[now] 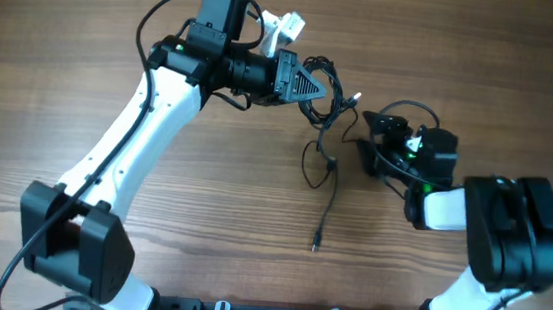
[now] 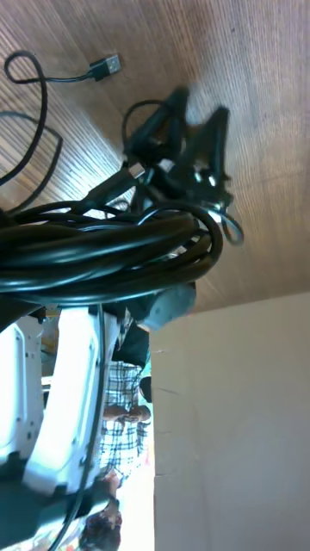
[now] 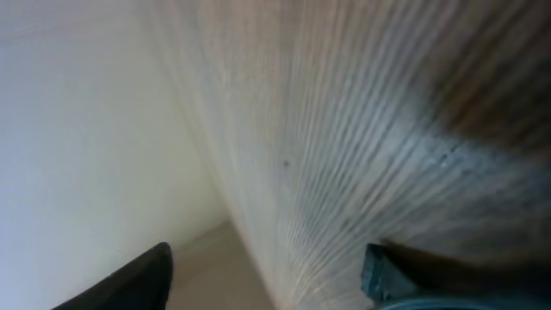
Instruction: Untangle cables
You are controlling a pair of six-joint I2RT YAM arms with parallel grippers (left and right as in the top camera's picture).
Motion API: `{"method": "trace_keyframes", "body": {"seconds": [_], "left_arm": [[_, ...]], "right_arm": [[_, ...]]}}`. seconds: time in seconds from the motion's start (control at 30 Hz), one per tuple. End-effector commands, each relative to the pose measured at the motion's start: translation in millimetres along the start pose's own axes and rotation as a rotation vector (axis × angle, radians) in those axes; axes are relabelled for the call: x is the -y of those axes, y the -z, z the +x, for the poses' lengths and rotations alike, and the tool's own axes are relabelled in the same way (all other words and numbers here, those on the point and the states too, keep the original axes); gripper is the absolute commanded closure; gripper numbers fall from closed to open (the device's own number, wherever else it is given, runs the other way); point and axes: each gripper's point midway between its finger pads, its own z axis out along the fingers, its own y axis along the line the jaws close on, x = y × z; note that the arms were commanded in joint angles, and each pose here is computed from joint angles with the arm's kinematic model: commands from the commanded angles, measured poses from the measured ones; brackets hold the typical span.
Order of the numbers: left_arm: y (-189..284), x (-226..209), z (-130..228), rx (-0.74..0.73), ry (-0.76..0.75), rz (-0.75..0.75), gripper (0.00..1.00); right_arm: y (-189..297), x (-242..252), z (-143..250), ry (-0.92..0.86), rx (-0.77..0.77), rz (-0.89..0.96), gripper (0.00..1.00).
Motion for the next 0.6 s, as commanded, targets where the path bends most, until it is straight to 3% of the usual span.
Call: {"method": "trace_keyframes", "body": {"seconds": [0.0,0.03,0.1,0.2,0.33,0.47,0.57], "left_arm": [[15,29,-1,0.025,-0.062,0.046,0.96],[15,27,-2,0.031,-0.061,0.034,0.96],[15,9,-8,0.071,-0.045,-0.067,0.96],[16,-6,-10,0.086,-0.100,-0.150,0.96],[4,-18,-10,0.107,-0.116,-0.275,0.96],[-11,-28,-13,0.181,-0.076,-0.439,0.96],[-24,-13,-16,0.198,-0.121,-0.403,0.96]], "right_arm": [[-2,-7,-14,0.035,0.084,-0.057,0.84],[0,-28,-14,0.101,0.084,-0.135,0.95],[19,-81,-17,0.345,0.115,-0.344,0.95],[69,-138,-26,0.533,0.106,-0.599,0.95],[100,-163,-28,0.669,-0.010,-0.652,0.95],[116,-183,18,0.800,-0.180,-0.698,0.95],[126,-191,48,0.856,-0.263,-0.724,0.95]]}}
